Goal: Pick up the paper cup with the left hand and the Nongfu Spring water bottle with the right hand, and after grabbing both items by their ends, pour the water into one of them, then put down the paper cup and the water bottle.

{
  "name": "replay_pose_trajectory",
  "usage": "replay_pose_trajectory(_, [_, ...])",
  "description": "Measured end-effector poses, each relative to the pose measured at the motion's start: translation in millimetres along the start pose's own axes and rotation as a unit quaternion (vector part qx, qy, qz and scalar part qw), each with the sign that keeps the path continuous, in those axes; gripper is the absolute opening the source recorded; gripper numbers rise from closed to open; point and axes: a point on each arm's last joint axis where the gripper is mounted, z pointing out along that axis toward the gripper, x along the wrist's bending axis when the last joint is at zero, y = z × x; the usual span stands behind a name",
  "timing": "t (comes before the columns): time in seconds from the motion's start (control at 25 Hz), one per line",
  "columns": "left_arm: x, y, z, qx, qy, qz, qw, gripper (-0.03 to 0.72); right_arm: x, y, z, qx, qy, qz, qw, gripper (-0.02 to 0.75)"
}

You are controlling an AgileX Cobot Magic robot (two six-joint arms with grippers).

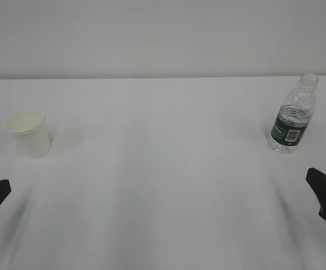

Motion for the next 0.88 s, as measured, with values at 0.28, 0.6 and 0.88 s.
replay_pose_trajectory(0.28, [1.0, 5.0, 10.7, -0.008, 0.002, -0.002, 1.000, 0.524, -2.0, 7.6, 10.6, -0.016, -0.002, -0.015, 1.000, 0.554])
replay_pose_trajectory(0.6, [2.3, 4.7, 16.1, -0.006, 0.005, -0.004, 1.000, 0.524, -6.4, -4.2, 34.5, 0.022, -0.005, -0.011, 1.000, 0.554])
replay_pose_trajectory(0.88, [5.1, 5.2, 16.0, -0.009, 0.021, -0.011, 1.000, 0.573, -12.2, 3.0, 45.1, 0.005, -0.028, -0.012, 1.000, 0.596])
